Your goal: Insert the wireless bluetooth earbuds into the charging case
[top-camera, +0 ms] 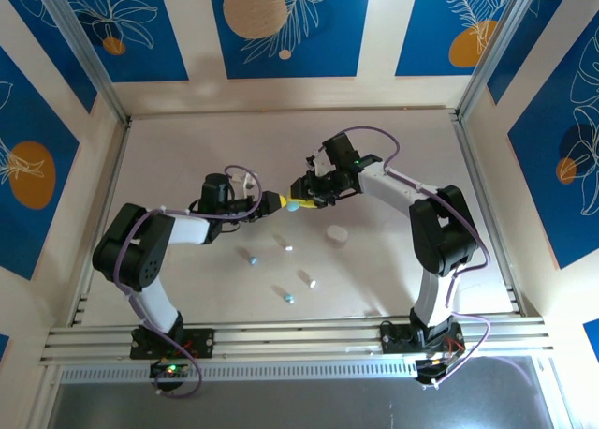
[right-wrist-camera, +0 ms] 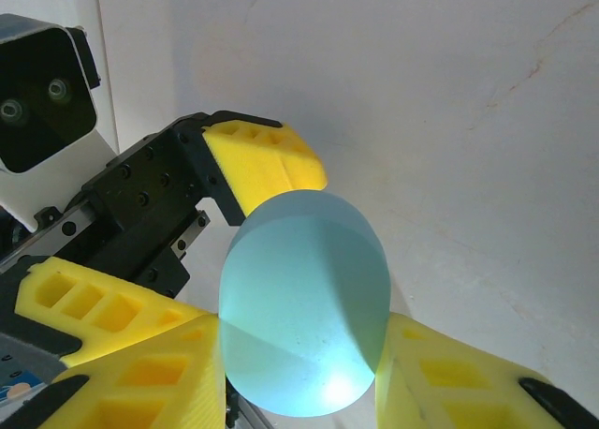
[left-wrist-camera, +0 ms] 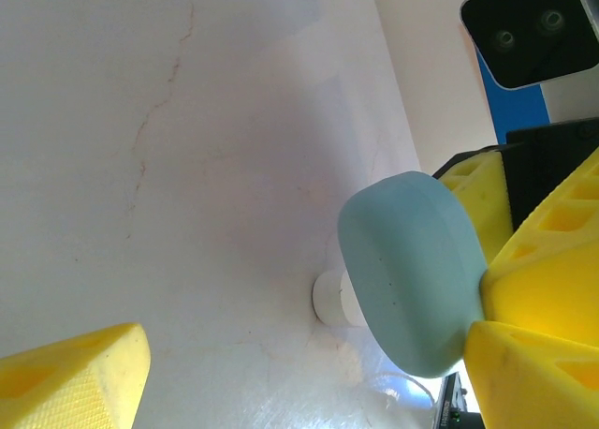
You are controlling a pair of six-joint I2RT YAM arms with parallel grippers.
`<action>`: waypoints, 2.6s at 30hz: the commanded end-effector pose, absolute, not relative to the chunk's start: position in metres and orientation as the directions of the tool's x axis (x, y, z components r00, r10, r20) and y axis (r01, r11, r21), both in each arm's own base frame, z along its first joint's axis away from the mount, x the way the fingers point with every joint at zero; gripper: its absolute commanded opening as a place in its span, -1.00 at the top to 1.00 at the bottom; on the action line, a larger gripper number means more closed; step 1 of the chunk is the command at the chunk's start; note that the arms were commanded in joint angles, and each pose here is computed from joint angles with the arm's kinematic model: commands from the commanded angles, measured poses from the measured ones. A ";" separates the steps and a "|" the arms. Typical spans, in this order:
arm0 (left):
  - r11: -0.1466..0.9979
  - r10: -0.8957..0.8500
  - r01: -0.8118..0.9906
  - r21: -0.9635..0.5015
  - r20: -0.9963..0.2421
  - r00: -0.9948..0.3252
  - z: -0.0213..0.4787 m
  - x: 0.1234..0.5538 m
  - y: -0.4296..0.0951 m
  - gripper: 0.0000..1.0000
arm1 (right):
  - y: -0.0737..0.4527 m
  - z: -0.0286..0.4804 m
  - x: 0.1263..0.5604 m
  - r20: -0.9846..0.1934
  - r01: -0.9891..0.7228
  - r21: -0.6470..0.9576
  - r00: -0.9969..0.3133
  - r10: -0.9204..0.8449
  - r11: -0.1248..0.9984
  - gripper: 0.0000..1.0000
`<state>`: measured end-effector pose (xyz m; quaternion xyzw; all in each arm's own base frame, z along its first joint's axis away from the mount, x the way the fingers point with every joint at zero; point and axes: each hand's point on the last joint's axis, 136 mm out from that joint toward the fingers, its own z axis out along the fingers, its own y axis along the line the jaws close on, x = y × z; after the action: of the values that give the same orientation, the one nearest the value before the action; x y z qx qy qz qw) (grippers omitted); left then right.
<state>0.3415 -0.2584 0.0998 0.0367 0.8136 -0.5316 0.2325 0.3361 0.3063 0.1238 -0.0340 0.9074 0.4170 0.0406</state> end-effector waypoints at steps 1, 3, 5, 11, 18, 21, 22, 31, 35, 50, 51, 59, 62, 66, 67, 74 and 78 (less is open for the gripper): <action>0.444 -0.172 0.313 -0.839 -0.423 -0.890 0.099 0.344 -0.261 -0.73 | 0.314 0.126 0.324 -0.064 -0.088 0.779 -0.996 -0.061 0.621 0.24; 0.464 -0.173 0.306 -0.831 -0.424 -0.889 0.095 0.345 -0.259 -0.69 | 0.314 0.127 0.324 -0.063 -0.088 0.782 -0.996 -0.063 0.617 0.25; 0.484 -0.173 0.297 -0.823 -0.423 -0.890 0.091 0.346 -0.257 -0.63 | 0.315 0.130 0.324 -0.064 -0.088 0.789 -0.996 -0.062 0.607 0.25; 0.553 -0.171 0.271 -0.787 -0.427 -0.888 0.080 0.347 -0.248 -0.62 | 0.313 0.139 0.325 -0.068 -0.087 0.807 -0.996 -0.053 0.584 0.25; 0.597 -0.162 0.246 -0.764 -0.415 -0.895 0.071 0.348 -0.244 -0.62 | 0.304 0.138 0.329 -0.058 -0.064 0.805 -0.998 -0.029 0.590 0.26; 0.596 -0.164 0.245 -0.765 -0.414 -0.895 0.071 0.348 -0.244 -0.61 | 0.299 0.134 0.331 -0.048 -0.051 0.802 -0.999 -0.020 0.595 0.26; 0.595 -0.165 0.248 -0.765 -0.418 -0.894 0.073 0.348 -0.244 -0.61 | 0.297 0.132 0.332 -0.042 -0.043 0.802 -0.999 -0.015 0.596 0.26; 0.590 -0.170 0.326 -0.739 -0.508 -0.844 0.103 0.344 -0.239 -0.18 | 0.297 0.121 0.343 0.019 0.009 0.836 -1.000 -0.012 0.549 0.26; 0.543 -0.167 0.390 -0.744 -0.551 -0.818 0.122 0.340 -0.243 0.20 | 0.309 0.115 0.346 0.060 0.033 0.859 -0.998 -0.036 0.510 0.26; 0.456 -0.153 0.354 -0.816 -0.464 -0.873 0.104 0.343 -0.259 0.90 | 0.325 0.102 0.347 0.116 0.076 0.886 -0.991 -0.060 0.457 0.25; 0.453 -0.153 0.349 -0.821 -0.457 -0.876 0.103 0.343 -0.260 0.90 | 0.326 0.102 0.347 0.119 0.078 0.887 -0.991 -0.062 0.456 0.25; 0.451 -0.149 0.334 -0.828 -0.438 -0.886 0.095 0.345 -0.262 0.91 | 0.335 0.096 0.345 0.133 0.080 0.890 -0.987 -0.087 0.449 0.24; 0.457 -0.149 0.330 -0.826 -0.436 -0.887 0.092 0.345 -0.262 0.91 | 0.339 0.094 0.344 0.138 0.082 0.890 -0.986 -0.095 0.449 0.24; 0.471 -0.148 0.313 -0.825 -0.424 -0.893 0.085 0.346 -0.261 0.90 | 0.343 0.090 0.344 0.150 0.091 0.890 -0.984 -0.099 0.447 0.23; 0.473 -0.150 0.307 -0.826 -0.419 -0.896 0.082 0.347 -0.261 0.90 | 0.344 0.089 0.344 0.151 0.091 0.892 -0.983 -0.102 0.444 0.23; 0.460 -0.152 0.281 -0.843 -0.386 -0.910 0.071 0.350 -0.264 0.88 | 0.348 0.083 0.345 0.167 0.104 0.890 -0.980 -0.104 0.443 0.13; 0.464 -0.151 0.273 -0.843 -0.379 -0.913 0.067 0.350 -0.264 0.88 | 0.348 0.077 0.343 0.181 0.115 0.882 -0.978 -0.103 0.456 0.12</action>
<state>0.3467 -0.2572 0.0605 0.0263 0.8392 -0.5034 0.2041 0.3443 0.3404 0.0706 0.0109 0.8550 0.5104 -0.0919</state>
